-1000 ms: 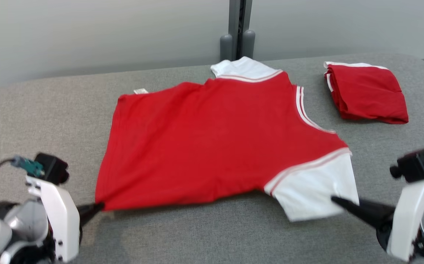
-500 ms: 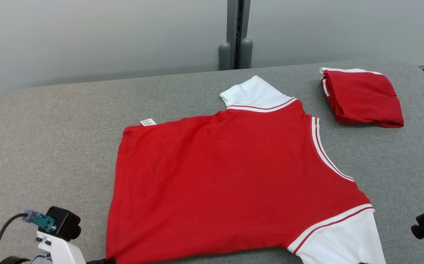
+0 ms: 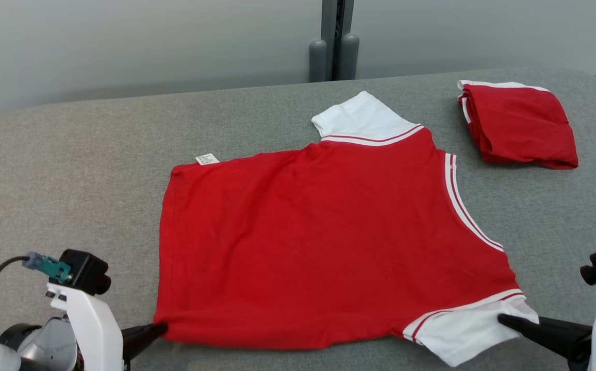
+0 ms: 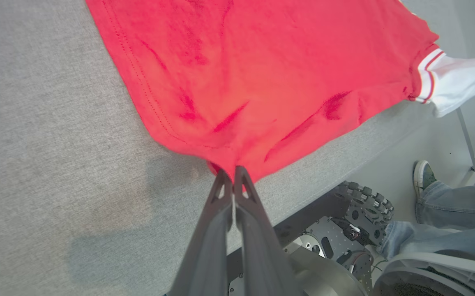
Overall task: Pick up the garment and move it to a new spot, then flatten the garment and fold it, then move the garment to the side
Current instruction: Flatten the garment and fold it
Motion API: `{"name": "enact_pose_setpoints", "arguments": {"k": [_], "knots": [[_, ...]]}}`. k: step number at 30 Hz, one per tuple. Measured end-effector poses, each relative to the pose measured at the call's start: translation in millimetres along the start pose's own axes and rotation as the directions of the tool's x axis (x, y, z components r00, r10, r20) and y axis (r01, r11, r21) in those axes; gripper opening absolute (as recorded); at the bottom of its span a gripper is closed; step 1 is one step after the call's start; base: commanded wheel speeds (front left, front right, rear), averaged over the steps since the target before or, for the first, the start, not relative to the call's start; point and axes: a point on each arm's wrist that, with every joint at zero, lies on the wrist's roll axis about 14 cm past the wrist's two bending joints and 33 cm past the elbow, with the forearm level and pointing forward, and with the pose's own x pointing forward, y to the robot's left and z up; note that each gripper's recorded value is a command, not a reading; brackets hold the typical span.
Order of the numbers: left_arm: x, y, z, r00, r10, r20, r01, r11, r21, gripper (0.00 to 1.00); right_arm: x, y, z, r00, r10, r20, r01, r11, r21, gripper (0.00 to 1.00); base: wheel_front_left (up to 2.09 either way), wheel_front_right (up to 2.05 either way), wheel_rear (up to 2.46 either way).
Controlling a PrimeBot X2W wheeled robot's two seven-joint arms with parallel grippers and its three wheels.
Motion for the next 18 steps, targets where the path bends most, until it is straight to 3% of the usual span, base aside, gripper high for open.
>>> {"name": "enact_pose_setpoints", "arguments": {"k": [6, 18], "knots": [[13, 10, 19, 0.999, -0.028, -0.016, 0.027, 0.998, -0.051, 0.00, 11, 0, 18, 1.000, 0.012, 0.013, -0.012, 1.000, 0.019, 0.00, 0.00, 0.00, 0.00], [33, 45, 44, 0.994, 0.019, -0.111, -0.031, 0.994, -0.106, 0.00, 24, -21, 60, 0.996, -0.026, 0.080, 0.021, 0.997, 0.070, 0.00, 0.00, 0.00, 0.00]]}}
